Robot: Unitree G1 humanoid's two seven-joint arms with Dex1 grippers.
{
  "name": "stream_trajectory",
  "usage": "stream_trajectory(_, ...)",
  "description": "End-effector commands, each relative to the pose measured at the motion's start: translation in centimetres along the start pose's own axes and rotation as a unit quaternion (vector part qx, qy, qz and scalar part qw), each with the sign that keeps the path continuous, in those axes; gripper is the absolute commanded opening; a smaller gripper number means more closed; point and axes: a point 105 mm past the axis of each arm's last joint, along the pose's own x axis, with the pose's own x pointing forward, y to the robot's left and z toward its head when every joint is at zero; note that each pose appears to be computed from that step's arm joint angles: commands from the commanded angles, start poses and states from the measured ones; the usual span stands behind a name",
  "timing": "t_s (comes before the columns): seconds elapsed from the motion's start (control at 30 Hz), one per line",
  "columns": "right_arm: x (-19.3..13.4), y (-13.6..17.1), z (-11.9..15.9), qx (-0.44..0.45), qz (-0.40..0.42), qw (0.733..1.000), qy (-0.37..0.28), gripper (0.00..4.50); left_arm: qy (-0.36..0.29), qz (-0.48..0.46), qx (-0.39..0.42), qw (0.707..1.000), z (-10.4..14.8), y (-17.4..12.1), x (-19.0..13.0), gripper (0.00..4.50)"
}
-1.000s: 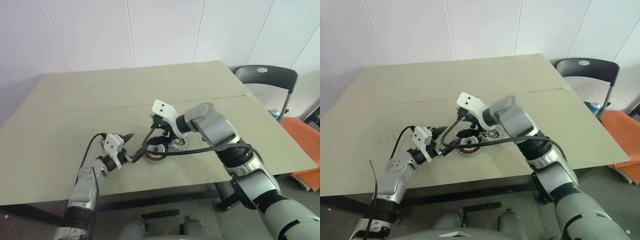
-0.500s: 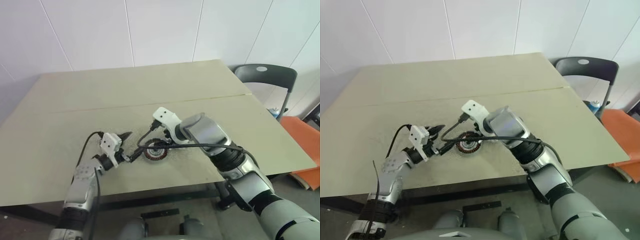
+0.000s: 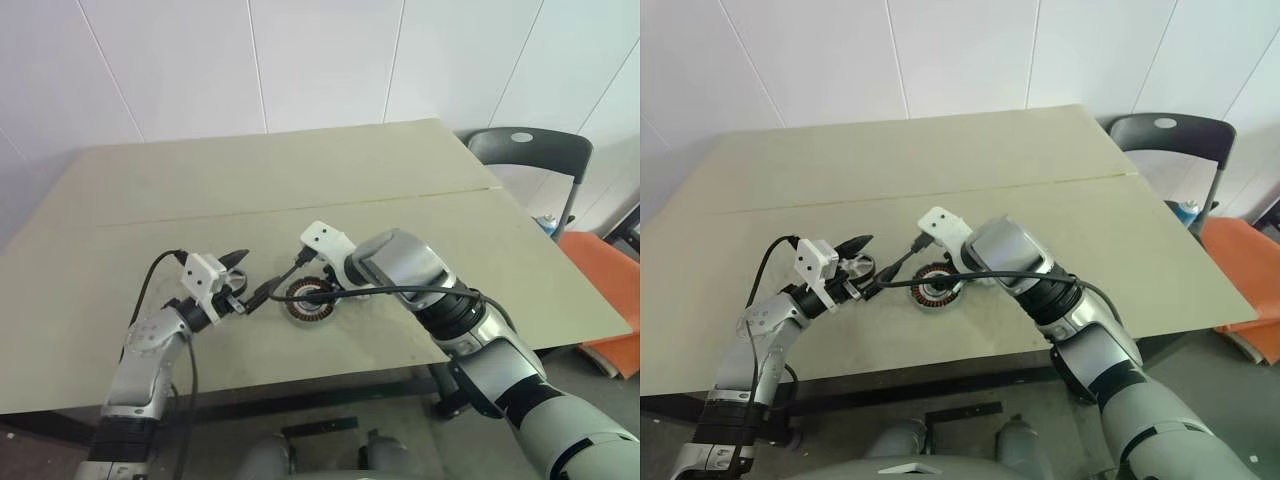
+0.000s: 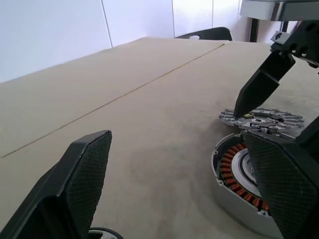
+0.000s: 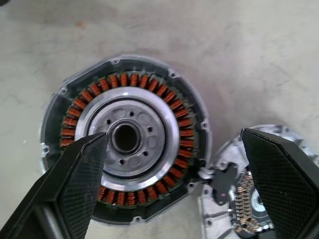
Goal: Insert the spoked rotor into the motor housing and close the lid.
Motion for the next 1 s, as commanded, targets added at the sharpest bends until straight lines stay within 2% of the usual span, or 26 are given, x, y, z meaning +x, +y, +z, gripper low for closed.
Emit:
stream_trajectory(0.03, -0.72, -0.14, 1.46, -0.023, -0.017, 0.999, -0.023, 4.45, -0.023, 0.001, 0.016, 1.000, 1.57, 0.06, 0.00, 4.50)
stream_trajectory(1.0, 0.13, -0.28, 1.03, -0.061, -0.042, 0.997, -0.025, 4.45, -0.021, 0.008, 0.010, 1.000, 1.24, -0.39, -0.35, 4.50)
